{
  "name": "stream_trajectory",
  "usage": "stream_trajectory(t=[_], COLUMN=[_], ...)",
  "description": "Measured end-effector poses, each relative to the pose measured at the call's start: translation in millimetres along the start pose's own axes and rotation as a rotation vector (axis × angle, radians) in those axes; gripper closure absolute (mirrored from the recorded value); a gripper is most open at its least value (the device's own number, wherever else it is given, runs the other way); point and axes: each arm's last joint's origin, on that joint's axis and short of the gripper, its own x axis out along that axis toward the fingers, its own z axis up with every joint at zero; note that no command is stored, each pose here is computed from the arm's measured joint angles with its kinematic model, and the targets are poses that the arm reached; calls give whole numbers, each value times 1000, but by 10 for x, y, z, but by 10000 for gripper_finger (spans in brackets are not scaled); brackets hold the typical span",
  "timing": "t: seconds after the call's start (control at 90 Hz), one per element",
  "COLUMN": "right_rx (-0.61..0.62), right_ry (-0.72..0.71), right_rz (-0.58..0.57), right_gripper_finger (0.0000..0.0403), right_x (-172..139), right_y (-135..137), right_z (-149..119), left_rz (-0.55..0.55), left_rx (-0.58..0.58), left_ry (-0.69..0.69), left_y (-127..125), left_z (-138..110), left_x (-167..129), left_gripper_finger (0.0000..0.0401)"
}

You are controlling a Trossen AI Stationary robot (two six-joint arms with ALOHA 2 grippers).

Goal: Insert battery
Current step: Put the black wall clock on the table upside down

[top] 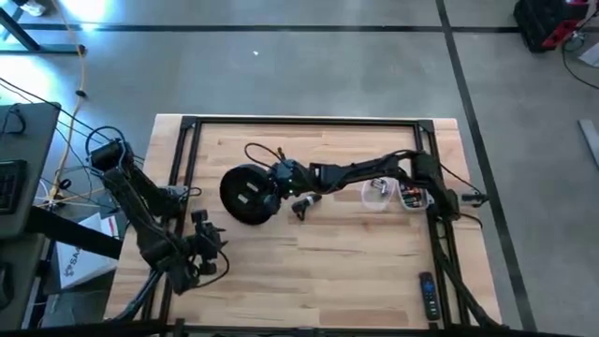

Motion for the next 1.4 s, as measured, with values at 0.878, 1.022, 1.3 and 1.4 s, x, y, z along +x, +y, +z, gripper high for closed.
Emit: stream_trajectory(t=[0.878, 1.022, 1.3, 1.4], right_rx=[4, -1, -11, -11], right_ry=[13, 2, -9, -16], right_rz=[10, 11, 16, 15], right_gripper_finger=[62, 61, 61, 61], right_x=[-6, -4, -4, -4], right_y=[-94, -74, -67, -68], right_z=[35, 36, 45, 52], left_rz=[50, 63, 18, 57], left_rx=[-125, -130, -18, -25], left_ry=[-185, -146, -161, -144], left_y=[21, 40, -104, -111], left_z=[-284, -312, -316, -346], left_x=[582, 759, 973, 1069], left_gripper_finger=[259, 259, 259, 259])
